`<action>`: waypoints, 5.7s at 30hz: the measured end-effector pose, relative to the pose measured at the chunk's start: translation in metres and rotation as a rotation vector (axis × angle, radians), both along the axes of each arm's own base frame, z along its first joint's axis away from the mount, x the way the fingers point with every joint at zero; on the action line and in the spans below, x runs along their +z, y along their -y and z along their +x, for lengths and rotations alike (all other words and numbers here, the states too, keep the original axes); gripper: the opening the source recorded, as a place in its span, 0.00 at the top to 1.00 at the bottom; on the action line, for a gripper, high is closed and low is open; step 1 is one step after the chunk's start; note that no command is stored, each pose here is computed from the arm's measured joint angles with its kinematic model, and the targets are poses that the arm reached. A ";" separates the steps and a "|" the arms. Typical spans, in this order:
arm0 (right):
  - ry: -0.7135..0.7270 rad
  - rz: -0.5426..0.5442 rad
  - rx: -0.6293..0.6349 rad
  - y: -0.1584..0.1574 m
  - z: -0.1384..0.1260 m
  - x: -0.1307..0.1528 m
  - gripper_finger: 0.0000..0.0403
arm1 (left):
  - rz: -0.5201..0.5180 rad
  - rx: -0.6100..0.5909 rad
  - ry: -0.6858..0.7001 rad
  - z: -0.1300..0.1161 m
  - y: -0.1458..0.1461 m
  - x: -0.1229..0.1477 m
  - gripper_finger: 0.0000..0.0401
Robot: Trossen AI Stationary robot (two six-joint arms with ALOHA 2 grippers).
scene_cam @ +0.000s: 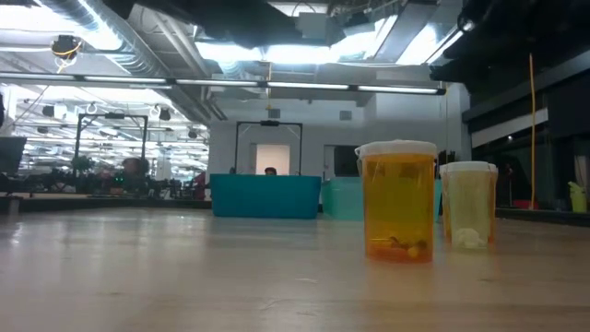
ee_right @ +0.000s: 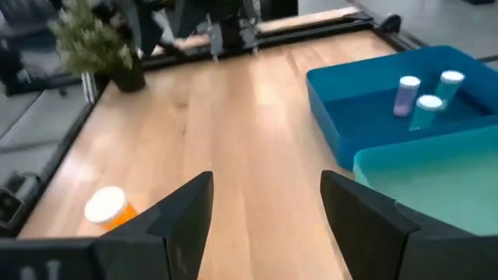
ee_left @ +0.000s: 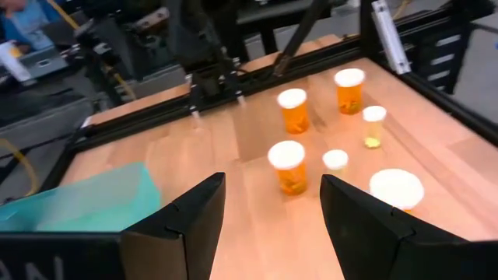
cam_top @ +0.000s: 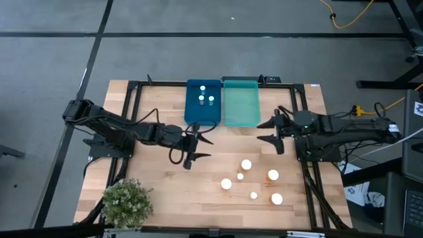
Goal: Pick and place medicine bottles into bin by pill shape (circle, oval)
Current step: Put the orange pill bottle into the light blue bin
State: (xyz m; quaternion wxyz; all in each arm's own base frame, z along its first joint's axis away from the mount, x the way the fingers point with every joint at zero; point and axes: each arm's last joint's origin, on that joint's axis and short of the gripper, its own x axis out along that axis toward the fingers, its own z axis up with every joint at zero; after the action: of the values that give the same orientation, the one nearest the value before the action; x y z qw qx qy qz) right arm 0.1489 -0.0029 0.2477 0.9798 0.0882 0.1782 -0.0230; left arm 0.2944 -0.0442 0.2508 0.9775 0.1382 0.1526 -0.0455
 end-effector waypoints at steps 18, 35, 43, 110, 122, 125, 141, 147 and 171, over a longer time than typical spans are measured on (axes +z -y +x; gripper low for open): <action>0.120 -0.126 0.145 -0.007 0.049 0.028 0.40 | 0.011 0.025 -0.016 -0.001 -0.001 -0.002 0.50; 0.187 -0.210 -0.093 0.002 0.065 0.044 0.21 | 0.017 0.045 -0.013 0.000 -0.002 -0.001 0.50; 0.208 -0.194 -0.007 -0.001 0.065 0.045 0.19 | 0.017 0.046 -0.014 0.000 -0.002 -0.001 0.50; -0.806 -0.209 0.274 -0.089 0.119 -0.085 0.19 | 0.019 0.045 -0.021 -0.001 -0.003 -0.002 0.50; -0.789 -0.200 0.268 -0.089 0.121 -0.084 0.32 | 0.027 0.069 -0.022 -0.001 -0.003 -0.002 0.50; -0.789 -0.200 0.267 -0.089 0.121 -0.084 0.43 | 0.030 0.077 -0.022 -0.001 -0.003 -0.002 0.50; -0.745 -0.451 -0.194 -0.019 0.127 0.006 0.50 | 0.044 0.116 -0.025 -0.001 -0.005 -0.003 0.50; -0.615 -0.352 -0.387 0.057 0.124 0.028 0.50 | 0.042 0.117 -0.019 -0.001 -0.005 -0.002 0.50; -0.644 0.096 -0.513 0.225 0.131 -0.069 0.49 | 0.042 0.117 -0.018 -0.001 -0.005 -0.002 0.50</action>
State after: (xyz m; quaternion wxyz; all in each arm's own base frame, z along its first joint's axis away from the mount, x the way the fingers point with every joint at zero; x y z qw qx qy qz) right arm 0.2803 -0.2279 0.1791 0.8311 0.1635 0.4489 -0.2848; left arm 0.2938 -0.0395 0.2488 0.9740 0.1493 0.1699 0.0137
